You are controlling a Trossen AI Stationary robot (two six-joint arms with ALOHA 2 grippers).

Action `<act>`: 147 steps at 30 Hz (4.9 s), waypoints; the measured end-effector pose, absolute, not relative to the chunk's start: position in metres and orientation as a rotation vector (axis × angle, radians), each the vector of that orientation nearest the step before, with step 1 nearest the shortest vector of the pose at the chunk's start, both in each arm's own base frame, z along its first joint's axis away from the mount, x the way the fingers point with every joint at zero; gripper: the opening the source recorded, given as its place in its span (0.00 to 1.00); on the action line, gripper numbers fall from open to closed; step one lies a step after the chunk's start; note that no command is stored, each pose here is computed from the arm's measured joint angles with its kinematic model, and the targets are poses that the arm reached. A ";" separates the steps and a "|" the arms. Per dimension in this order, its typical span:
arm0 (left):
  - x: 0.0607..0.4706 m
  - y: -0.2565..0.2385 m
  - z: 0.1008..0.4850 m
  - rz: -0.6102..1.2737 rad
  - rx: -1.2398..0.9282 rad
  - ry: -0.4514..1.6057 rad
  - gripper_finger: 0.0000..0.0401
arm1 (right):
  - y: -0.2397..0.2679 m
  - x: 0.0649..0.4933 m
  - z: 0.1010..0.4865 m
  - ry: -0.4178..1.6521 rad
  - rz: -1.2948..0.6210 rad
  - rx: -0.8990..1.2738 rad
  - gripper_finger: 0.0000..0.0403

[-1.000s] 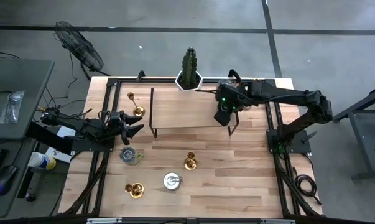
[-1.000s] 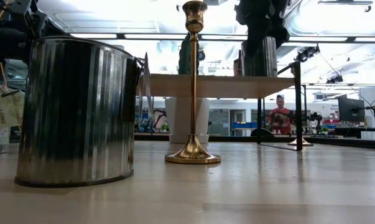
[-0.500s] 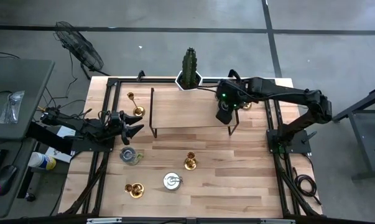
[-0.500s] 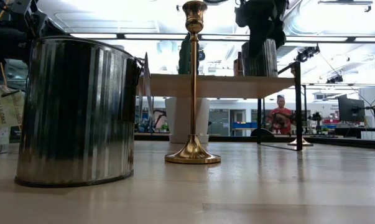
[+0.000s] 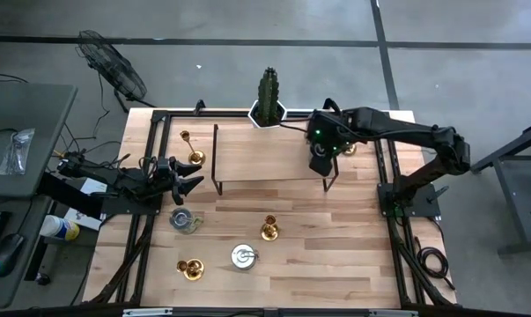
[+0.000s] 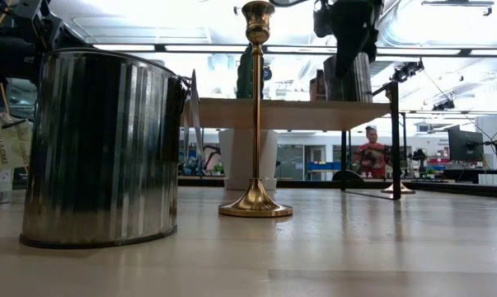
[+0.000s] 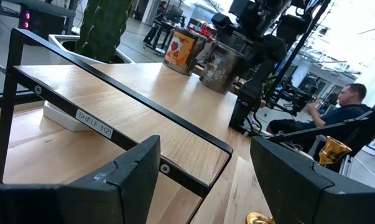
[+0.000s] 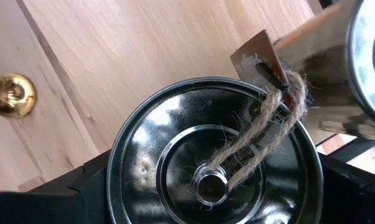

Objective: Pick & Place candle stick holders
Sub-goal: Put the silver scented candle can on the shelf, then put the gold candle holder on the shelf

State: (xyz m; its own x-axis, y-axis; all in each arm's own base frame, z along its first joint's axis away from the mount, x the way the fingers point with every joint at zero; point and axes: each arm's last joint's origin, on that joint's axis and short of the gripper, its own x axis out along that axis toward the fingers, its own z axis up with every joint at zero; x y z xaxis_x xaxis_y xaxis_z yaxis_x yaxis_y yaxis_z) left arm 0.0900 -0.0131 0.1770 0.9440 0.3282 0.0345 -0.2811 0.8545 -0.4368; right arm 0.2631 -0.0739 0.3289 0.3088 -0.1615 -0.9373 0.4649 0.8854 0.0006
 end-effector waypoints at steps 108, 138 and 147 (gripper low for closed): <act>0.090 -0.013 0.177 0.321 -0.442 -0.109 0.61 | 0.010 0.069 0.306 0.795 -0.197 0.338 0.88; 0.090 -0.013 0.177 0.321 -0.442 -0.109 0.61 | 0.017 0.104 0.235 -0.059 -0.014 0.358 0.88; 0.090 -0.013 0.177 0.321 -0.442 -0.109 0.61 | 0.018 0.107 0.211 -0.088 -0.013 0.269 0.67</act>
State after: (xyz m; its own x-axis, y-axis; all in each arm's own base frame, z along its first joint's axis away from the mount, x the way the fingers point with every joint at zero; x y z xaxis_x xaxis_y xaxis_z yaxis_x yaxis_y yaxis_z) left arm 0.0900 -0.0132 0.1770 0.9440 0.3282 0.0347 -0.2810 0.8546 -0.4368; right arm 0.1071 0.0181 0.2114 0.9961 -0.0249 0.0852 0.0014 0.9641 0.2657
